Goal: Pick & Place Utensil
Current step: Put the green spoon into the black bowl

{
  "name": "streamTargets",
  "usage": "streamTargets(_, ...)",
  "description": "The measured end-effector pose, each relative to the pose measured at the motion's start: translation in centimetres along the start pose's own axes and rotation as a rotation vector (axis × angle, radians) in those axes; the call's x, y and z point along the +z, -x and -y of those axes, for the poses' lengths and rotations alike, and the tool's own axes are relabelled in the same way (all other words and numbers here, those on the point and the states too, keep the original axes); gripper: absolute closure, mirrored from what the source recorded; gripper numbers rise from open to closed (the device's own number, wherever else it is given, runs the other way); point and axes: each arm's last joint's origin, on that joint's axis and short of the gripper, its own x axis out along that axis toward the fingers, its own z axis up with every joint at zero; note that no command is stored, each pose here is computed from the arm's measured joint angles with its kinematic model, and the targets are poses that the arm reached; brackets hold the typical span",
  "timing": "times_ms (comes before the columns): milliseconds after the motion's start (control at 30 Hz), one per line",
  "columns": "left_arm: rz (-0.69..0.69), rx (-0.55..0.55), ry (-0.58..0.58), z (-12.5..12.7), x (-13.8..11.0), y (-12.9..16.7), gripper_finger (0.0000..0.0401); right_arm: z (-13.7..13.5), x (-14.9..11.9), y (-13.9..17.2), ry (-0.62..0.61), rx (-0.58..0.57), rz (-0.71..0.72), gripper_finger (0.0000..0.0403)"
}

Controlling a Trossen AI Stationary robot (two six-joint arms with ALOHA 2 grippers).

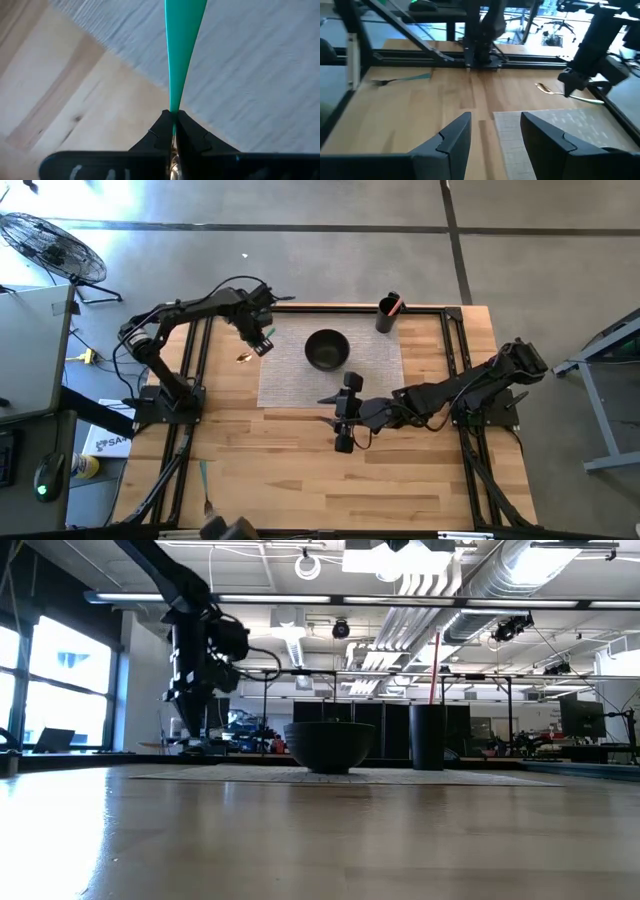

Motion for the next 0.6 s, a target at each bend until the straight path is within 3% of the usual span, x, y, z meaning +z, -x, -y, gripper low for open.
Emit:
streamTargets(433, 0.088, -0.03, -0.214, 7.6, -0.4, 1.2, 0.0396, -2.2, -0.6, 1.5, 0.021, -0.018, -0.024, 0.0237)
streamTargets(600, 0.283, -0.079, -0.274, 9.1, -0.5, 4.0, 0.0396, -2.6, -1.0, 2.8, 0.029, -0.069, -0.065, 0.0237)
